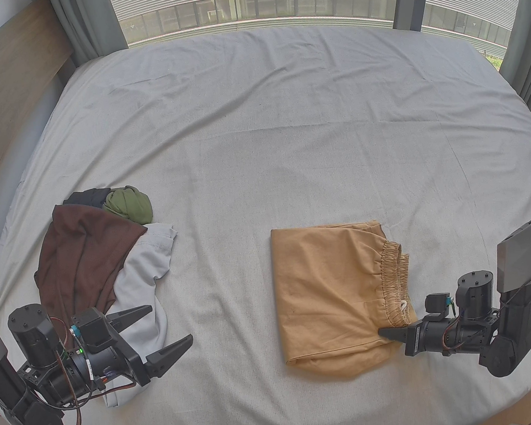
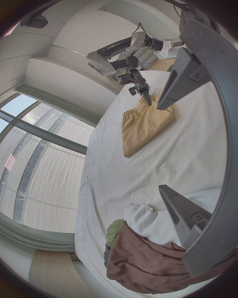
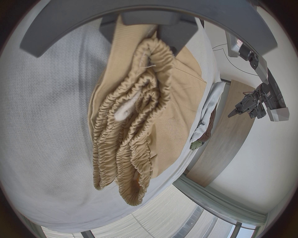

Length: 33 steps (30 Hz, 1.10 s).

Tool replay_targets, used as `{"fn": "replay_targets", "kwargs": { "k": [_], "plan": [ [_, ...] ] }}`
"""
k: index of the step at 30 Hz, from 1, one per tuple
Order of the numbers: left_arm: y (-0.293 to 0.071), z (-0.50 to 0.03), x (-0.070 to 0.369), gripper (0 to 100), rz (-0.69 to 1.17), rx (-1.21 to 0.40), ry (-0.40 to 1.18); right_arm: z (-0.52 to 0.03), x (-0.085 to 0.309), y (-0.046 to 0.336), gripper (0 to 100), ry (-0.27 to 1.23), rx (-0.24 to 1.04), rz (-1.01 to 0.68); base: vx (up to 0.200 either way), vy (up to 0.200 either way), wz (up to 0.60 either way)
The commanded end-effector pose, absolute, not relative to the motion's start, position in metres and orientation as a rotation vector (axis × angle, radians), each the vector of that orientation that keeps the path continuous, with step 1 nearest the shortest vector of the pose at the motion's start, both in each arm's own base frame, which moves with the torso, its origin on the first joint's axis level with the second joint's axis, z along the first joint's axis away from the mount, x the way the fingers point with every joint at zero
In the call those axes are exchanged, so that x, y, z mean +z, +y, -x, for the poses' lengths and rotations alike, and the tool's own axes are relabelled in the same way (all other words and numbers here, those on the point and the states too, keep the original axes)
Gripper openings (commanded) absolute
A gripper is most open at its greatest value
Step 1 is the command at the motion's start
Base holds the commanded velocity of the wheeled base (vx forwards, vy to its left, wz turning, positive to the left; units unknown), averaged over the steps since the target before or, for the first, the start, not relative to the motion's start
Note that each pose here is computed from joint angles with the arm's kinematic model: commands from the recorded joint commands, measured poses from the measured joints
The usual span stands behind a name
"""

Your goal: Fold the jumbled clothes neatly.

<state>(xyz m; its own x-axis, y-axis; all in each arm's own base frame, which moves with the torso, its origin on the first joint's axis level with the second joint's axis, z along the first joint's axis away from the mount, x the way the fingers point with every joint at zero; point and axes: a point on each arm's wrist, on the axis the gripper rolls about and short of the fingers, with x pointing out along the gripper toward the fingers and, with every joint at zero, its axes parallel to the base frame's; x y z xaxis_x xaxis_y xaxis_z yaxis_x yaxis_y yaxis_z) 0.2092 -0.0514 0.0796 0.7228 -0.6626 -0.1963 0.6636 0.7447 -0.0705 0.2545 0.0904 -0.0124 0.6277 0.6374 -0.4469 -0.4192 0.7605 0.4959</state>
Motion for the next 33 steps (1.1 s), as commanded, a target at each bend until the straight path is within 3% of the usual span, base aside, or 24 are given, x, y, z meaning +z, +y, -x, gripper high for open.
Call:
{"fn": "replay_targets", "kwargs": {
  "k": [1,19,33],
  "plan": [
    [-0.051,-0.209,0.079,100,-0.004,-0.732,0.217,-0.255,-0.012,0.091,0,0.643,0.624,-0.362,0.000,0.000,0.00],
    [-0.051,-0.210,0.080,100,-0.005,-0.729,0.210,-0.254,-0.004,0.096,0,0.616,0.647,-0.358,0.000,0.000,0.00],
    [-0.051,-0.210,0.080,100,-0.005,-0.731,0.214,-0.237,0.065,0.114,0,0.427,0.800,-0.434,0.000,0.000,0.00]
  ]
}}
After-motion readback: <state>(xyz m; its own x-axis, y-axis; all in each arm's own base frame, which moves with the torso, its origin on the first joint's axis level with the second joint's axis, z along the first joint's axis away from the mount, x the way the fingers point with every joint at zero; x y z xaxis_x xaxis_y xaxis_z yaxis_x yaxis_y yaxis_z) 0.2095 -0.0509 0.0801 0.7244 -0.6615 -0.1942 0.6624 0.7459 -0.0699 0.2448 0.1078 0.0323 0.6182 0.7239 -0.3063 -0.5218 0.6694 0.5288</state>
